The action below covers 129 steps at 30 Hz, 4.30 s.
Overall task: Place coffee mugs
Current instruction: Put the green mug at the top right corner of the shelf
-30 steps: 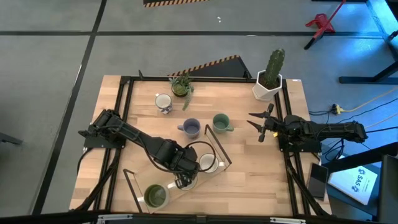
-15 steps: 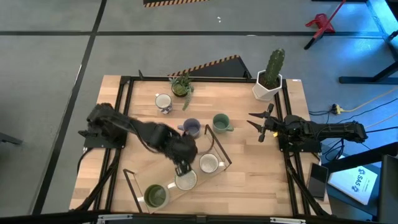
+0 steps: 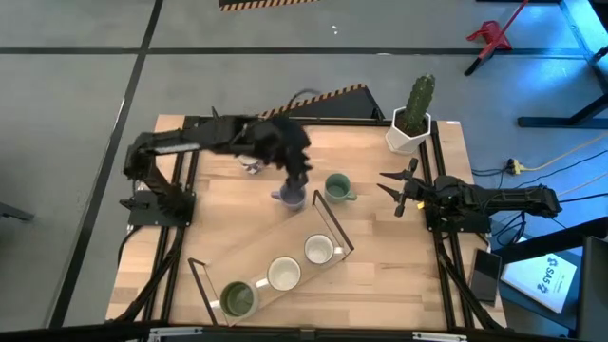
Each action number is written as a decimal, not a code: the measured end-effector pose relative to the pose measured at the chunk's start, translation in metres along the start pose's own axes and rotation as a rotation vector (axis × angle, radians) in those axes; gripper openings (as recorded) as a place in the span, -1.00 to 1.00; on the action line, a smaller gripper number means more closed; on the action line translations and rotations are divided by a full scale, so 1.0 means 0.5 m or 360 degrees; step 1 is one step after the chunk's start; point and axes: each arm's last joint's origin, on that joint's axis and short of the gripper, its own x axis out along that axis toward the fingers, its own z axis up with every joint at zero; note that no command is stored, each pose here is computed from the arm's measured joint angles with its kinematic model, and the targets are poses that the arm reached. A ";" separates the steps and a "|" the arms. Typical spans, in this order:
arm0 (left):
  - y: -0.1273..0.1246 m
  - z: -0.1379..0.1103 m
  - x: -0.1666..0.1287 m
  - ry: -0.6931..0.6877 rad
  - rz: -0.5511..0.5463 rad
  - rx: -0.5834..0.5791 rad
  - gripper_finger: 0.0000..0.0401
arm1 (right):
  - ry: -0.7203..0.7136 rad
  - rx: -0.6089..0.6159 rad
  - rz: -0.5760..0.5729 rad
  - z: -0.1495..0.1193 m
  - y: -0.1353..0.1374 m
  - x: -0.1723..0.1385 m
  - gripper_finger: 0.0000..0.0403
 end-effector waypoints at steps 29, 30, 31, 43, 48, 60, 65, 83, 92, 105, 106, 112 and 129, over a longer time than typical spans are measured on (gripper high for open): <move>0.116 -0.056 0.400 0.0402 -0.0008 0.0071 -0.34 | 0.0029 0.0012 -0.0171 0.000 -0.006 0.000 -0.29; 0.117 -0.061 0.408 0.0416 -0.0006 0.0071 -0.34 | 0.0029 0.0012 -0.0171 0.000 -0.006 0.000 -0.29; 0.117 -0.066 0.416 0.0433 -0.0001 0.0071 -0.34 | 0.0029 0.0012 -0.0171 0.000 -0.006 0.000 -0.29; 0.117 -0.095 0.457 0.0537 -0.0015 0.0071 -0.50 | 0.0029 0.0012 -0.0172 0.000 -0.007 0.000 -0.29; 0.112 -0.096 0.457 0.0537 0.0013 0.0101 -0.92 | 0.0029 0.0012 -0.0171 0.000 -0.006 0.000 -0.29; 0.101 -0.063 0.444 0.0384 0.0110 0.0108 -0.94 | 0.0029 0.0013 -0.0171 0.000 -0.007 0.000 -0.29; 0.095 -0.020 0.410 0.0311 0.0110 0.0097 -0.94 | 0.0029 0.0013 -0.0171 0.000 -0.006 0.000 -0.29; 0.009 0.046 -0.037 0.0220 0.0292 -0.0143 -0.94 | 0.0062 -0.0014 -0.0158 -0.003 -0.005 0.002 -0.29; -0.071 -0.032 -0.138 0.0253 0.0433 -0.0455 -0.94 | 0.0094 -0.0007 -0.0149 -0.007 -0.003 0.005 -0.29; -0.136 -0.193 0.011 0.0540 0.0698 -0.0780 -0.94 | 0.0102 -0.0007 -0.0147 -0.007 -0.002 0.006 -0.29; -0.134 -0.200 0.024 0.0533 0.0698 -0.0795 -0.94 | 0.0102 -0.0007 -0.0147 -0.007 -0.002 0.006 -0.29; -0.131 -0.222 0.083 0.0454 0.0621 -0.0939 -0.94 | 0.0102 -0.0007 -0.0147 -0.007 -0.002 0.006 -0.29; -0.127 -0.236 0.129 0.0344 0.0542 -0.1116 -0.94 | 0.0102 -0.0007 -0.0146 -0.007 -0.002 0.006 -0.29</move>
